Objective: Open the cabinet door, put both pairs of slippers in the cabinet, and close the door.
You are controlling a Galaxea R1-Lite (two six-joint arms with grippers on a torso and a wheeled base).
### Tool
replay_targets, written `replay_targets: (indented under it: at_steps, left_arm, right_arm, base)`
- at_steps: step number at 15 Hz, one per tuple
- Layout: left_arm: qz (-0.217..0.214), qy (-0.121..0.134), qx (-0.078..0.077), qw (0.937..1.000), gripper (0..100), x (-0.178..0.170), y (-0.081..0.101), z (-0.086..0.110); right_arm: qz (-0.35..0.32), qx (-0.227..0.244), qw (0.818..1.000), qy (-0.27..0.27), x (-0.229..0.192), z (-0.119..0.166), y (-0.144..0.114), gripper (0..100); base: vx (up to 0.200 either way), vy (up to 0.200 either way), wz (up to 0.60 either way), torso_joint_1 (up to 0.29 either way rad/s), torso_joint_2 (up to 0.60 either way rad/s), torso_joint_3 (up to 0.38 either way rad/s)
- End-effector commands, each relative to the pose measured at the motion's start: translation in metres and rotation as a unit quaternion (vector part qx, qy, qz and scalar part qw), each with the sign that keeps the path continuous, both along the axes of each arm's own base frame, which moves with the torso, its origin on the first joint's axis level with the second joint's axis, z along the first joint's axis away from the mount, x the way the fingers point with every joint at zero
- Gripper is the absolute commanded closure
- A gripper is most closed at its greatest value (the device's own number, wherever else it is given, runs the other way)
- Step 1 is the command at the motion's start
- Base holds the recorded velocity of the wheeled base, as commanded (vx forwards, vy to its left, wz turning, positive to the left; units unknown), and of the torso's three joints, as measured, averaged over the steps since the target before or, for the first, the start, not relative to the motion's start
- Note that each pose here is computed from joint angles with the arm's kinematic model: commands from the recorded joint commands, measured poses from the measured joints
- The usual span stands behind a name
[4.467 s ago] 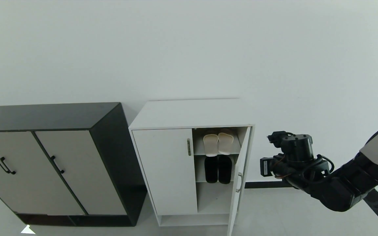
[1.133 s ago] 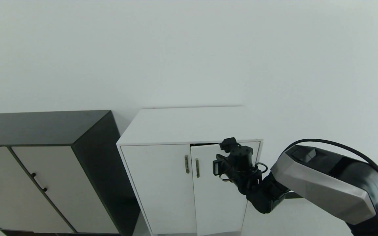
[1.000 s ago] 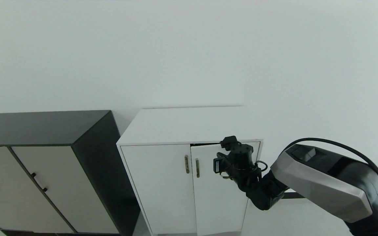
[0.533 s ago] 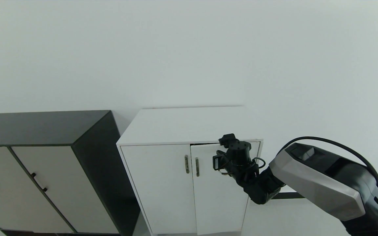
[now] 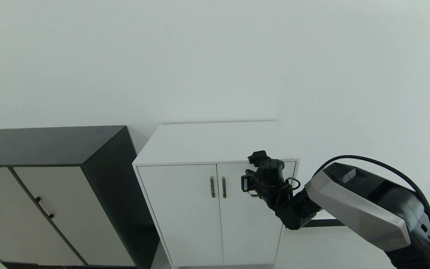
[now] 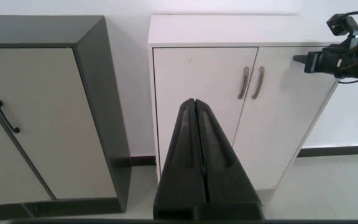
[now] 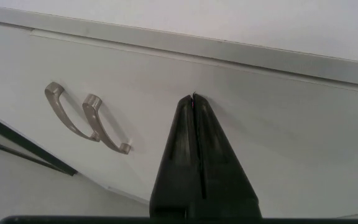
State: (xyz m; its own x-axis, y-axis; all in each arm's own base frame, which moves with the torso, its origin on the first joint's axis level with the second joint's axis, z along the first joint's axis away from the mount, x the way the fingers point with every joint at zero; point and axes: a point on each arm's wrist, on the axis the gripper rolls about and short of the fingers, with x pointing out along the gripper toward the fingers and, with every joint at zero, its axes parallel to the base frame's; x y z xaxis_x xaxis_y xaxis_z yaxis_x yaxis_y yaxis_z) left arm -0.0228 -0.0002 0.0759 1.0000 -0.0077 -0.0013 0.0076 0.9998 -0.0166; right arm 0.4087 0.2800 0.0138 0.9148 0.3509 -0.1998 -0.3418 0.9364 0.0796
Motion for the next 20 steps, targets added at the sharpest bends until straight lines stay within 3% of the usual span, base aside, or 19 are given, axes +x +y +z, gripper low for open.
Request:
replay_targets:
  at_steps: [1,15,20]
  left_arm:
    - [0.001,0.000,0.000,1.0000,100,0.000,0.000,0.000]
    - [0.000,0.000,0.000,1.0000,100,0.000,0.000,0.000]
    - [0.002,0.000,0.000,1.0000,100,0.000,0.000,0.000]
  right_arm:
    - [0.001,-0.004,1.000,-0.001,-0.001,-0.001,0.001,100]
    - [-0.003,-0.013,1.000,0.002,0.005,-0.003,0.002,100]
    - [0.012,0.003,1.000,-0.017,-0.032,0.034,-0.006,100]
  base:
    - [0.000,0.000,0.00,0.000,0.00,0.000]
    - [0.000,0.000,0.00,0.000,0.00,0.000]
    - [0.000,0.000,0.00,0.000,0.00,0.000]
